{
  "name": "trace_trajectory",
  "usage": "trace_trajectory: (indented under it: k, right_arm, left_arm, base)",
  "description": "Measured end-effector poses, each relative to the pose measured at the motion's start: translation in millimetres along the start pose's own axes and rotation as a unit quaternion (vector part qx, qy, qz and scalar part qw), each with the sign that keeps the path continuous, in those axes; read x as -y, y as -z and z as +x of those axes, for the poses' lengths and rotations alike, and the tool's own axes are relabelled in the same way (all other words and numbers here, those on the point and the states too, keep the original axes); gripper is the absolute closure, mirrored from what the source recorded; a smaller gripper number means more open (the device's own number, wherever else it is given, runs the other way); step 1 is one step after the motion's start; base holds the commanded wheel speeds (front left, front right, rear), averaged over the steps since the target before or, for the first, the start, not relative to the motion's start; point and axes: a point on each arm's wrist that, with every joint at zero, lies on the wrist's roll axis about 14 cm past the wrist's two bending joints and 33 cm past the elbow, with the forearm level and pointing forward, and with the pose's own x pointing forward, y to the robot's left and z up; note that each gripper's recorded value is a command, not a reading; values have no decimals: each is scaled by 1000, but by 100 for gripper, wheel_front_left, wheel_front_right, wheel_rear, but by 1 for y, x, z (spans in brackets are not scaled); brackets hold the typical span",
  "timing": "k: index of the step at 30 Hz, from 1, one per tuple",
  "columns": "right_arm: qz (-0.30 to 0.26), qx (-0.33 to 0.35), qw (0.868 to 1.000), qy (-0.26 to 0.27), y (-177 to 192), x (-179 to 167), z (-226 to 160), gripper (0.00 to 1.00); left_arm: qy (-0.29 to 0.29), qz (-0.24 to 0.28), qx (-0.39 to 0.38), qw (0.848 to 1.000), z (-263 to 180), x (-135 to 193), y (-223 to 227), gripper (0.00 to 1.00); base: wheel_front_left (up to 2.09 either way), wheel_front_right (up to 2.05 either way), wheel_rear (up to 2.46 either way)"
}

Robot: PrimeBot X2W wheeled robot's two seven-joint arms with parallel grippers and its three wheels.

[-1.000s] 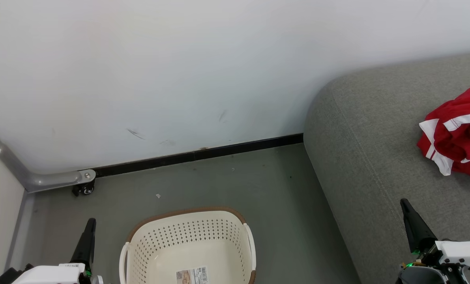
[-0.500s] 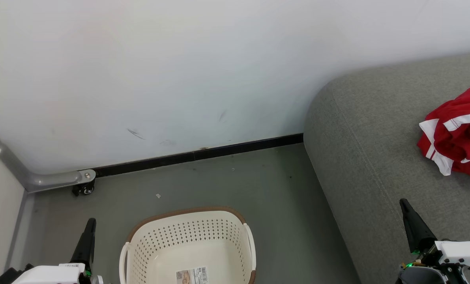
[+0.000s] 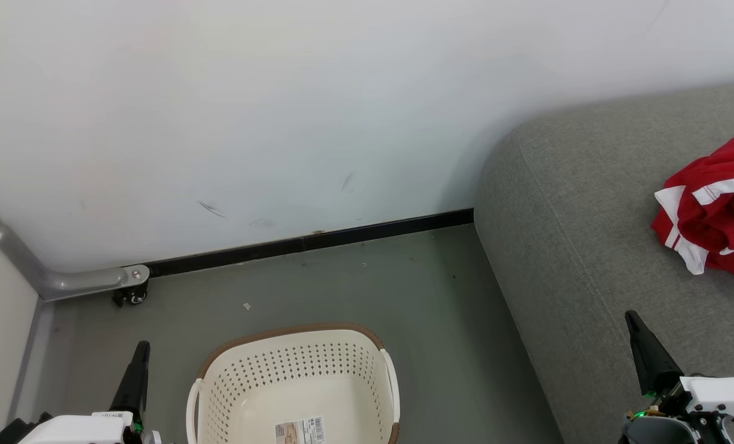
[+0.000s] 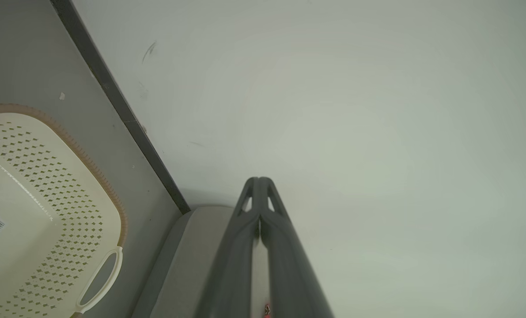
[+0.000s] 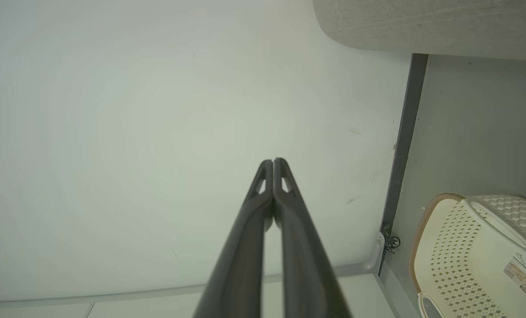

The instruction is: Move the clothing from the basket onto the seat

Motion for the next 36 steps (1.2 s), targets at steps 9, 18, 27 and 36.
trace_trajectory:
  k: [9,18,27,36]
  right_arm:
    - [1,1,1000,0,-1,0,0,100]
    - [1,2,1000,0,-1,0,0,100]
    - [1,3,1000,0,-1,0,0,100]
    - [2,2,1000,0,-1,0,0,100]
  left_arm:
    - [0,0,0,1000,0,0,0,100]
    - [0,0,0,1000,0,0,0,100]
    - [0,0,0,1000,0,0,0,100]
    - [0,0,0,1000,0,0,0,100]
  base:
    - [0,0,0]
    - [0,0,0]
    - [0,0,0]
    - [0,0,0]
